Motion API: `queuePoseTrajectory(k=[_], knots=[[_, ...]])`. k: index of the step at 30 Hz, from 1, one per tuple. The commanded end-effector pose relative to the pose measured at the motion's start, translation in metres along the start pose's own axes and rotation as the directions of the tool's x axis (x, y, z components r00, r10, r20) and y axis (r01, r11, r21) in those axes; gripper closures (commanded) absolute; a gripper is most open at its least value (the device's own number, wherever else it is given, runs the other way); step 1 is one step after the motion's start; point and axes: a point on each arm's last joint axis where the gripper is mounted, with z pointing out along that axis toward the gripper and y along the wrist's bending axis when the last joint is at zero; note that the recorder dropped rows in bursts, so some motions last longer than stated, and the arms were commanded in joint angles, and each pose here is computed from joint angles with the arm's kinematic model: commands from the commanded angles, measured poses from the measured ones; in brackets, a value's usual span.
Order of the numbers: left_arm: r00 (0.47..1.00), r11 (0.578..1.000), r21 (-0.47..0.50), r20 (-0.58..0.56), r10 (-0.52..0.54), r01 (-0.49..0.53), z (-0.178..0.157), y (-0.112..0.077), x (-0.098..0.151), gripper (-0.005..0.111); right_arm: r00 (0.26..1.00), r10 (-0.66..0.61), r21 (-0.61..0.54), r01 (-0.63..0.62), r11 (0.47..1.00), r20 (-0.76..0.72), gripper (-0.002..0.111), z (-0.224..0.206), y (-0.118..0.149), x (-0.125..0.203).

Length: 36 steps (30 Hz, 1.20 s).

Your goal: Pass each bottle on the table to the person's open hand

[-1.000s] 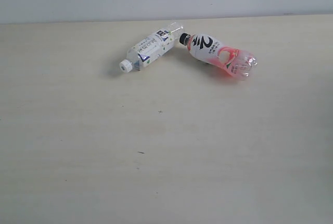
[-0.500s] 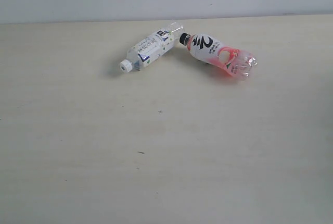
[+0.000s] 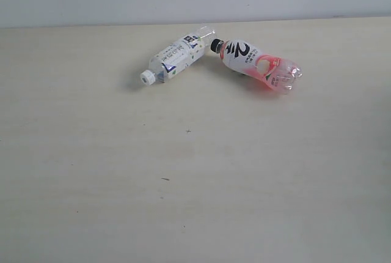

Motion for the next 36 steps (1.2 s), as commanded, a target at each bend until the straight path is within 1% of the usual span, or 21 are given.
queuePoseTrajectory(k=[1, 9, 11, 13, 16, 18, 21, 22, 24, 27, 29, 31, 34, 36], knots=[[1.0, 1.0, 0.007, 0.006, -0.001, 0.001, 0.0, 0.0, 0.0, 0.107, 1.0, 0.004, 0.003, -0.004, 1.0, 0.018, 0.106, 0.0, 0.0, 0.0], [1.0, 1.0, 0.007, 0.006, -0.001, 0.001, 0.0, 0.0, 0.0, 0.107, 0.998, 0.018, -0.003, -0.018, 1.0, 0.067, 0.106, 0.0, 0.001, -0.005], [1.0, 1.0, 0.007, 0.006, -0.001, 0.001, 0.0, 0.0, 0.0, 0.107, 0.997, 0.039, -0.018, -0.038, 0.999, 0.063, 0.106, 0.0, 0.002, -0.004], [1.0, 1.0, 0.007, 0.006, -0.001, 0.001, 0.0, 0.0, 0.0, 0.107, 0.998, 0.03, -0.015, -0.029, 0.999, 0.056, 0.106, 0.0, 0.002, -0.004], [1.0, 1.0, 0.007, 0.006, -0.001, 0.001, 0.0, 0.0, 0.0, 0.107, 0.99, 0.04, -0.021, -0.037, 0.999, 0.135, 0.106, 0.0, 0.002, -0.011], [1.0, 1.0, 0.007, 0.006, -0.001, 0.001, 0.0, 0.0, 0.0, 0.107, 0.989, 0.032, -0.019, -0.03, 0.999, 0.144, 0.106, 0.001, 0.001, -0.012], [1.0, 1.0, 0.007, 0.006, -0.001, 0.001, 0.0, 0.0, 0.0, 0.107, 0.998, -0.012, 0.003, 0.012, 1.0, 0.058, 0.106, 0.012, -0.001, -0.01], [1.0, 1.0, 0.007, 0.006, -0.001, 0.001, 0.0, 0.0, 0.0, 0.107, 1.0, -0.012, 0.007, 0.012, 1.0, 0.025, 0.106, 0.021, -0.002, -0.006], [1.0, 1.0, 0.007, 0.006, -0.001, 0.001, 0.0, 0.0, 0.0, 0.107, 1.0, 0.001, 0.004, -0.002, 1.0, 0.015, 0.106, 0.03, -0.002, -0.004], [1.0, 1.0, 0.007, 0.006, -0.001, 0.001, 0.0, 0.0, 0.0, 0.107, 0.999, 0.019, -0.019, -0.02, 1.0, -0.05, 0.106, 0.045, 0.0, -0.003], [1.0, 1.0, 0.007, 0.006, -0.001, 0.001, 0.0, 0.0, 0.0, 0.107, 0.996, -0.013, -0.052, 0.008, 0.999, -0.084, 0.106, 0.053, 0.003, -0.005], [1.0, 1.0, 0.007, 0.006, -0.001, 0.001, 0.0, 0.0, 0.0, 0.107, 0.994, -0.034, -0.106, 0.023, 0.994, -0.108, 0.106, 0.061, 0.008, -0.012], [1.0, 1.0, 0.007, 0.006, -0.001, 0.001, 0.0, 0.0, 0.0, 0.107, 0.982, -0.101, -0.193, 0.069, 0.979, -0.16, 0.106, 0.078, 0.015, -0.026], [1.0, 1.0, 0.007, 0.006, -0.001, 0.001, 0.0, 0.0, 0.0, 0.107, 0.967, -0.107, -0.24, 0.05, 0.97, -0.233, 0.106, 0.095, 0.019, -0.034]])
